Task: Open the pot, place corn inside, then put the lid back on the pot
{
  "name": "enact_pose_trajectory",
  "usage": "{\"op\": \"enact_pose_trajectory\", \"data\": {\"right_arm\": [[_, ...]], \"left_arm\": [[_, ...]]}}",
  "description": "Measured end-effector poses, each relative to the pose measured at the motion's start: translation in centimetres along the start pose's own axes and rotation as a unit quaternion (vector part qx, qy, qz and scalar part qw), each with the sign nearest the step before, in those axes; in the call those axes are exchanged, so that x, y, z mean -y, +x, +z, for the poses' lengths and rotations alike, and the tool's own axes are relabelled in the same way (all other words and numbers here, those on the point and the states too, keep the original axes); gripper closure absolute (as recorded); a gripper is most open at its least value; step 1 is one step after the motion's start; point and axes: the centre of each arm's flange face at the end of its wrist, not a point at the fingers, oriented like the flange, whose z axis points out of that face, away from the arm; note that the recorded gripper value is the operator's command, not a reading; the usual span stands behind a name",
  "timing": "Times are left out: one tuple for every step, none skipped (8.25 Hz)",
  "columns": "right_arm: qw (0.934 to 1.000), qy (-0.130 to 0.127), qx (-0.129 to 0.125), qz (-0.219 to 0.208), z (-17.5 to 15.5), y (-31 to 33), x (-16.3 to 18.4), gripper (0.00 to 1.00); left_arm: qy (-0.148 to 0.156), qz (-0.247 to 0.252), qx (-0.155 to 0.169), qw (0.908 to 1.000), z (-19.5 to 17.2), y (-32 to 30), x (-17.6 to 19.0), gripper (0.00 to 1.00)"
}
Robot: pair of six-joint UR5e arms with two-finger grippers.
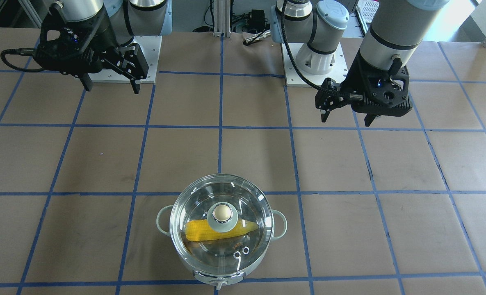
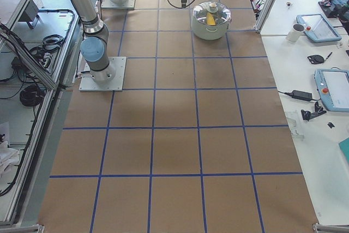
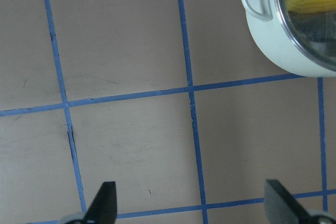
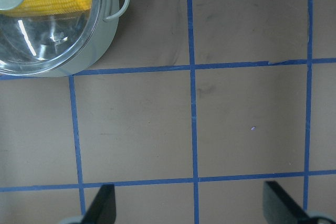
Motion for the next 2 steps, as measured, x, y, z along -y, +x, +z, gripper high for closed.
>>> {"op": "enact_pose_trajectory", "data": {"right_arm": [[1.0000, 0.000, 0.000, -0.001, -0.01, 0.03, 0.00, 0.00], [1.0000, 0.000, 0.000, -0.002, -0.01, 0.05, 0.00, 0.00]], "left_arm": [[0.000, 0.000, 0.000, 1.0000, 0.01, 0.00, -0.01, 0.00], [0.000, 0.000, 0.000, 1.0000, 0.03, 0.00, -0.01, 0.00]]}}
